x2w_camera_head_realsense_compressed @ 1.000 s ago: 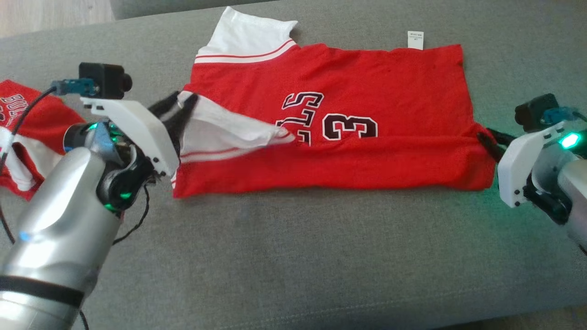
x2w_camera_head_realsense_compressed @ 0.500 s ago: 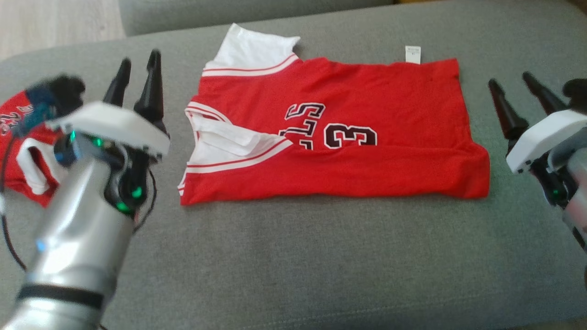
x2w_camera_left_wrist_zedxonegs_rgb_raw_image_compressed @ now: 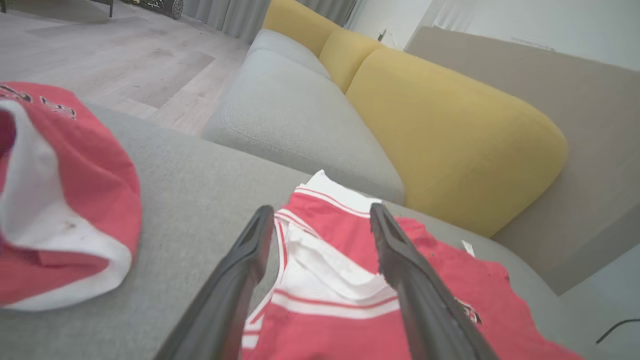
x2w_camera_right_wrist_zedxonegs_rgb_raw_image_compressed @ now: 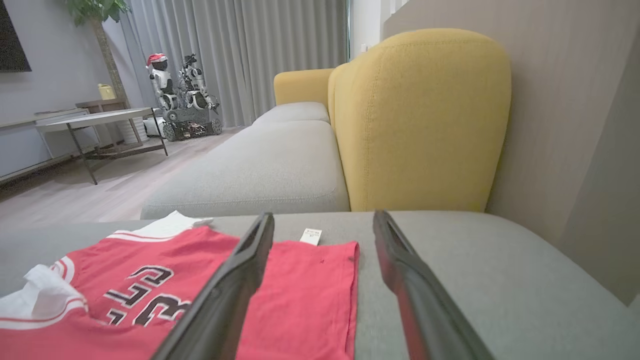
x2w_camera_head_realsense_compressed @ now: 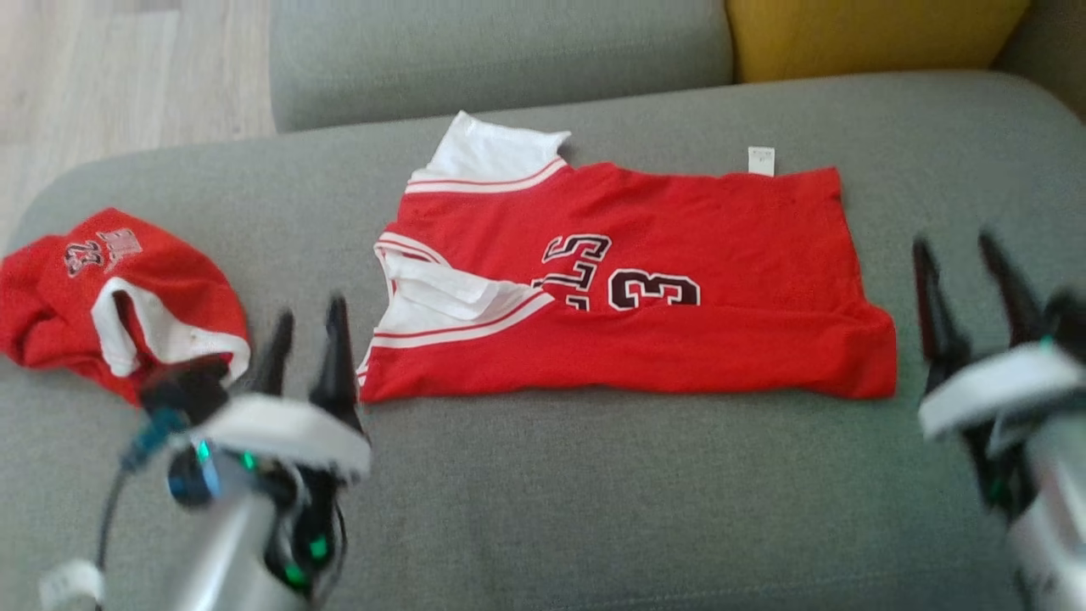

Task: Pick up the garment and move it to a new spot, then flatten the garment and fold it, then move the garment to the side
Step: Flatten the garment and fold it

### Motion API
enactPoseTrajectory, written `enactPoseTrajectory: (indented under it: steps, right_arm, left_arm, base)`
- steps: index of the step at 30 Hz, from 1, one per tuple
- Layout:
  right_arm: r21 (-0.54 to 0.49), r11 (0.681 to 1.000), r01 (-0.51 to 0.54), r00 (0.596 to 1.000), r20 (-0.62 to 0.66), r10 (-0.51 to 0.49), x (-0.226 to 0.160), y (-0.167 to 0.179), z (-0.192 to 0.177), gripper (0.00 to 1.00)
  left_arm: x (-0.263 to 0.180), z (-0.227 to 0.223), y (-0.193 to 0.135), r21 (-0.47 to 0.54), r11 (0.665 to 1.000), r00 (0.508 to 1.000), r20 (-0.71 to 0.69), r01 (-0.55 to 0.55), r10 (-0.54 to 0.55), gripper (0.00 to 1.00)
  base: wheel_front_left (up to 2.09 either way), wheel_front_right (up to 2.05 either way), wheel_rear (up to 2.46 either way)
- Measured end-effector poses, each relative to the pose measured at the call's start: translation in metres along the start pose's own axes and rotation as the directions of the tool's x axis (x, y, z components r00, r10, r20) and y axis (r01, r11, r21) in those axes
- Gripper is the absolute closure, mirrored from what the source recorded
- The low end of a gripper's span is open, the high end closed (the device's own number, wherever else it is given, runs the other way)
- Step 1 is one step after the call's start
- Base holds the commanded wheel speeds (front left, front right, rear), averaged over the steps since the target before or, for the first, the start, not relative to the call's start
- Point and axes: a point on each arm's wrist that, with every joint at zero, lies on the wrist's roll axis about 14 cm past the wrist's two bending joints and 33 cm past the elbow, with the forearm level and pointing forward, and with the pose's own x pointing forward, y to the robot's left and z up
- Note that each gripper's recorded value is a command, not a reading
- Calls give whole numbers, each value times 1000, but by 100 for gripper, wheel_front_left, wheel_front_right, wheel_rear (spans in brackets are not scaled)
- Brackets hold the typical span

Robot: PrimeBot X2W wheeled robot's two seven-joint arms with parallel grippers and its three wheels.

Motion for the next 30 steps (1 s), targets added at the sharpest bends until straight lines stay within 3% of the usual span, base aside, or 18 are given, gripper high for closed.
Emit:
enactPoseTrajectory:
  steps: [7,15,24,30]
  right_arm:
    - [24,999,43,999,2,-43,-32,11,-16,0]
    - [1,997,77,995,56,-77,-34,7,10,0]
    - [1,995,103,994,21,-103,-44,4,3,0]
    - [11,992,126,992,20,-126,-44,-1,2,0]
  left_arm:
    - [-18,-26,-2,29,999,998,-53,-14,16,0]
    - [-12,-46,-3,94,995,994,-109,11,0,0]
    - [4,-73,4,187,982,976,-215,13,28,0]
    - [10,-99,20,328,945,941,-323,15,97,0]
  base:
    - [0,0,0]
    - [0,0,0]
    - [0,0,0]
    - [0,0,0]
